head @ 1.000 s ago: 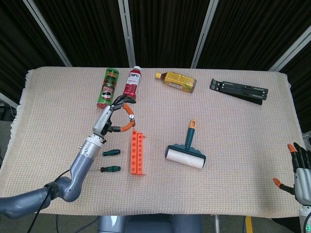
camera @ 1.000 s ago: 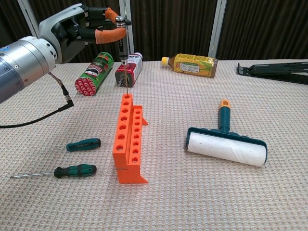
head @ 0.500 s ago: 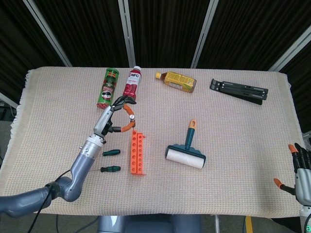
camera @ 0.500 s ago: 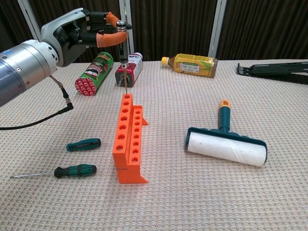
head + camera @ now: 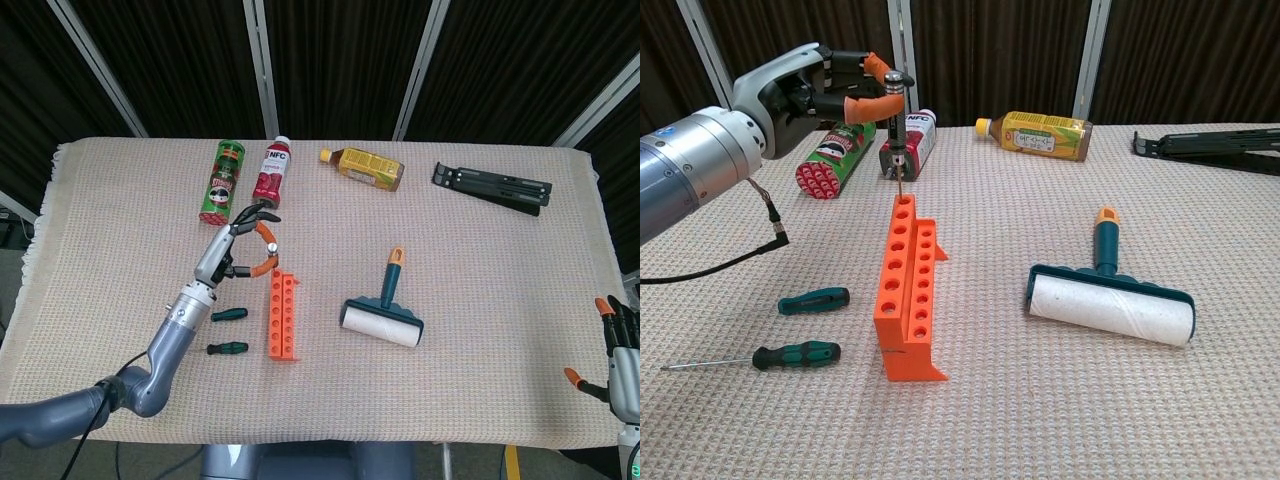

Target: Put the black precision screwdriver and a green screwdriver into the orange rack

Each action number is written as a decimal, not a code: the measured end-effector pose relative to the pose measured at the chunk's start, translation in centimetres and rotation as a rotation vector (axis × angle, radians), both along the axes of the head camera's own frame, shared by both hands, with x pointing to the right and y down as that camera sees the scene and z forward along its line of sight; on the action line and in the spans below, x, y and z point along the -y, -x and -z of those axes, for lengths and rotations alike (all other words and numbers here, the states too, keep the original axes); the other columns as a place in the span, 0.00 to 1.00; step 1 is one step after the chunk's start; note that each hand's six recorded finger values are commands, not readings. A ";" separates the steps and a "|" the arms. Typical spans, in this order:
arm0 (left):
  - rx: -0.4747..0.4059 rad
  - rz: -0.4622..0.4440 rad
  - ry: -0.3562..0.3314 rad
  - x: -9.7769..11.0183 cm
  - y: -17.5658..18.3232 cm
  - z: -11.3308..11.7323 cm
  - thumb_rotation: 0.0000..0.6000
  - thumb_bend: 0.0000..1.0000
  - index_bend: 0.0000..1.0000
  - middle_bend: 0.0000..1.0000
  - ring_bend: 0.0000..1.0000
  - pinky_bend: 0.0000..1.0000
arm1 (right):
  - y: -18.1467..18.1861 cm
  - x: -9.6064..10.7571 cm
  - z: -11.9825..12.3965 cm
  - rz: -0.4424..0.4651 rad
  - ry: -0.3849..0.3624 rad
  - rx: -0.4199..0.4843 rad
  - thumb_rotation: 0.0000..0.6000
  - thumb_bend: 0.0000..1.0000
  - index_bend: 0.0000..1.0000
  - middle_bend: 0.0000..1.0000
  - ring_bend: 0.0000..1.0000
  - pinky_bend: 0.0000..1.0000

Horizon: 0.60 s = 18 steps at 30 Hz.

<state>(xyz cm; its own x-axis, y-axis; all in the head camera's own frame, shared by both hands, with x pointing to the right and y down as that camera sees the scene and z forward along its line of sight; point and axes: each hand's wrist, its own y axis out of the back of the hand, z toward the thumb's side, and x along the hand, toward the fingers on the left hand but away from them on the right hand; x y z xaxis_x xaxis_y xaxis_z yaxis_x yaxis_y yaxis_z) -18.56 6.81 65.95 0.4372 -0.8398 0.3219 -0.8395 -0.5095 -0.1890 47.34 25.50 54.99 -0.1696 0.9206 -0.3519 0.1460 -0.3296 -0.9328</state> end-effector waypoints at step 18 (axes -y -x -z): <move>0.043 -0.032 0.023 -1.4 0.1 -1.8 1.00 0.48 0.66 0.25 0.04 0.04 | -0.1 0.0 0.0 -0.003 0.002 -0.001 1.00 0.00 0.00 0.00 0.00 0.00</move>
<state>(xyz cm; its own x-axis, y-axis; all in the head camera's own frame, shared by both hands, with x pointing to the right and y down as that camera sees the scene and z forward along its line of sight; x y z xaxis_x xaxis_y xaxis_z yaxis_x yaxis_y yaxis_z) -18.66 8.19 67.71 0.4495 -0.8177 0.3595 -0.8140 -0.5408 -0.2122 47.46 25.53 55.02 -0.1727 0.9193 -0.3535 0.1462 -0.3310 -0.9322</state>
